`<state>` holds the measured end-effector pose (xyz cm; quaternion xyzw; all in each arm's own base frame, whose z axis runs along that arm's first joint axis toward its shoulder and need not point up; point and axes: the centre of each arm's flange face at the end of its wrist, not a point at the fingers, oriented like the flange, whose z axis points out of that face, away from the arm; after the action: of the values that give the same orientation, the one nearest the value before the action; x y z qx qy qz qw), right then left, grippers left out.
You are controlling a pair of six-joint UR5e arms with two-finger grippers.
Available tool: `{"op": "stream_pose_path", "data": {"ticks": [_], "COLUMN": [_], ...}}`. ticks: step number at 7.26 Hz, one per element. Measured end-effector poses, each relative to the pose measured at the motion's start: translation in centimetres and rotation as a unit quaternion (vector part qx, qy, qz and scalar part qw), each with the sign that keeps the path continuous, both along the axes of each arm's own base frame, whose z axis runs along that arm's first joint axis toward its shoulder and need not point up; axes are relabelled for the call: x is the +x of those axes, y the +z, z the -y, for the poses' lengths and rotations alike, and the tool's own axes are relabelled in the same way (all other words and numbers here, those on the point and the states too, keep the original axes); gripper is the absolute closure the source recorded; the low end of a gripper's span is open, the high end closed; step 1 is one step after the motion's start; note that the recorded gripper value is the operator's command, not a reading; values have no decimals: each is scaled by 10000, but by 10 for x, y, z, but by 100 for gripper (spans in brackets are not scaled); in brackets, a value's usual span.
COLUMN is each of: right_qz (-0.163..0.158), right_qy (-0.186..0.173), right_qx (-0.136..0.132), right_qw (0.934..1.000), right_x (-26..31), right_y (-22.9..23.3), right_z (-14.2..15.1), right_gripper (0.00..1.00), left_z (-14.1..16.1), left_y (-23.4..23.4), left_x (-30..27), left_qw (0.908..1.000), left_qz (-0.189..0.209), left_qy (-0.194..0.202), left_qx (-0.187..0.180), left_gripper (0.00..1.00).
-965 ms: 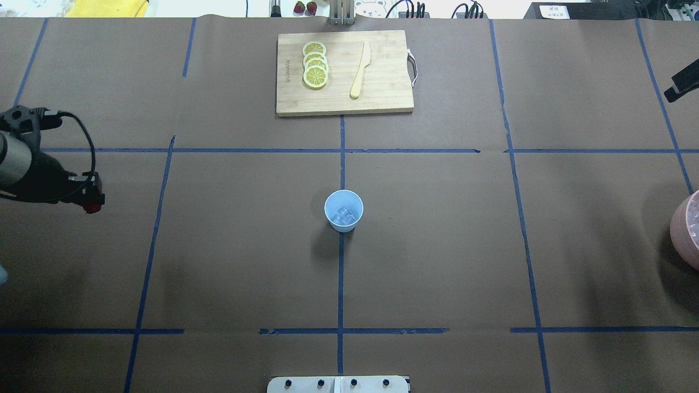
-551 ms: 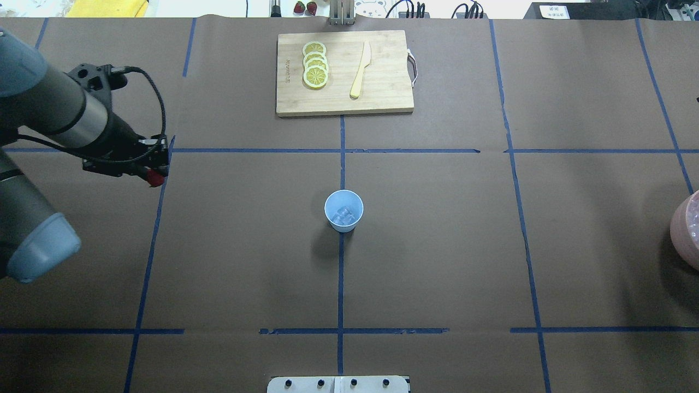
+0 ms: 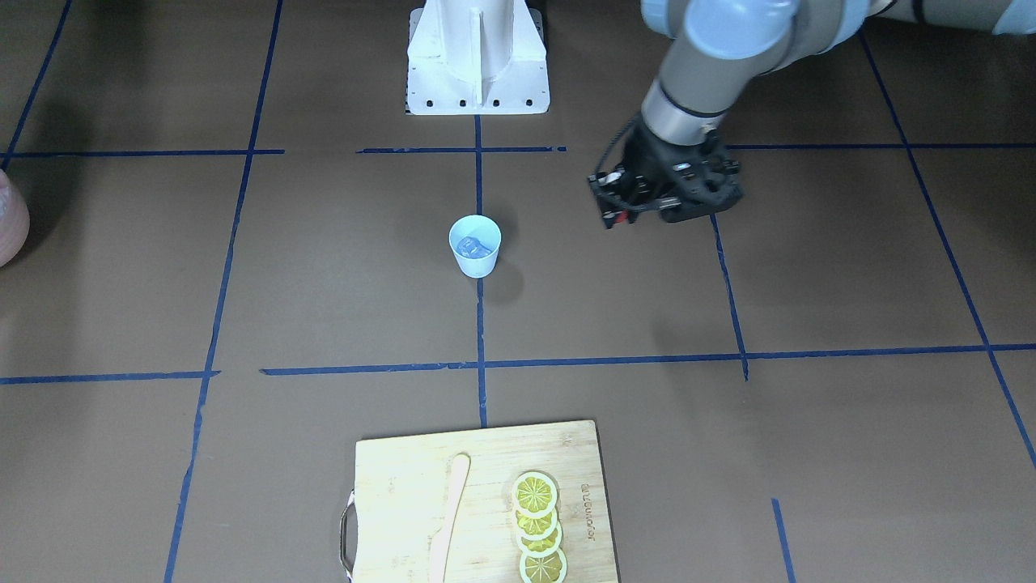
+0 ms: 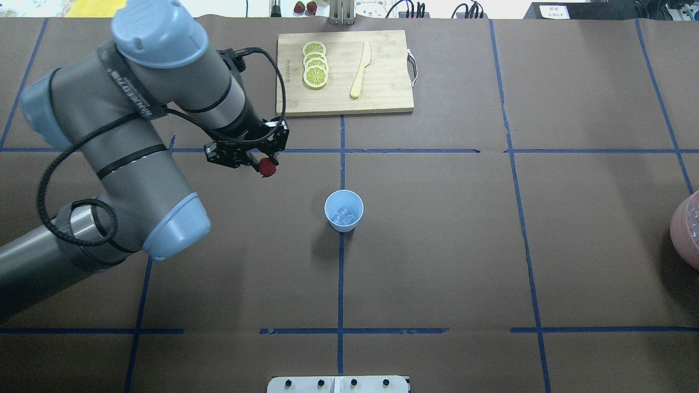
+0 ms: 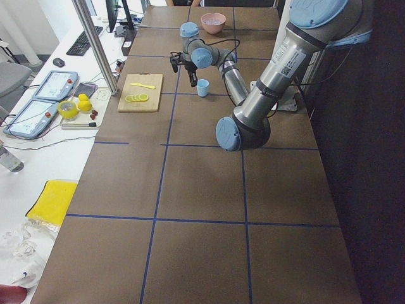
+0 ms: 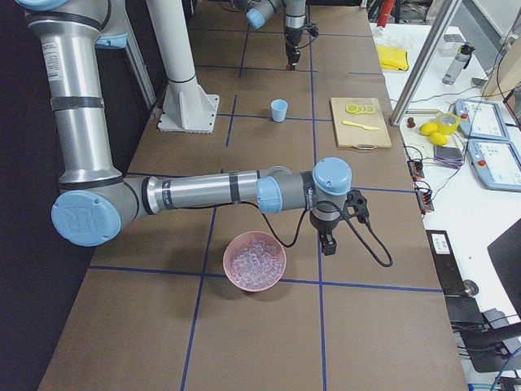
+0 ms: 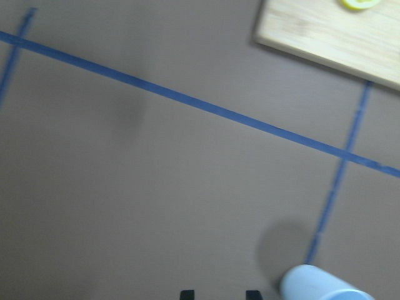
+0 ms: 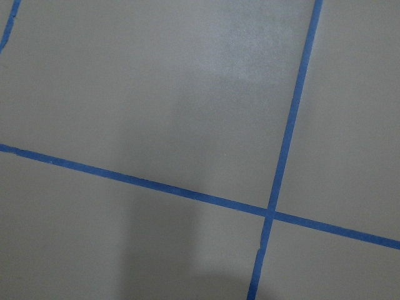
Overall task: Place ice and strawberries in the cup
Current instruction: 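Lift the strawberry with the left gripper and carry it over the cup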
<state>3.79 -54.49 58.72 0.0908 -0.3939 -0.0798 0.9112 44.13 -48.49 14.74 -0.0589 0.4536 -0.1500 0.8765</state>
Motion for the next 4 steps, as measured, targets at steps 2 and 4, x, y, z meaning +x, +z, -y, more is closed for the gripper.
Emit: {"op": "stream_pose_path", "data": {"ticks": [2, 4], "right_qz": [140, 200], "right_qy": [93, 150], "right_qx": [-80, -171], "right_qw": [9998, 9995], "right_x": [11, 16], "right_y": [14, 20], "right_z": [-7, -12], "right_gripper": [1, 1], "left_z": [-13, -25], "left_y": [-24, -26], "left_x": [53, 91], "left_qw": [10000, 9999], "left_qz": [64, 146], "left_qy": [10, 43], "left_qx": [5, 81], "left_gripper": [100, 100]}}
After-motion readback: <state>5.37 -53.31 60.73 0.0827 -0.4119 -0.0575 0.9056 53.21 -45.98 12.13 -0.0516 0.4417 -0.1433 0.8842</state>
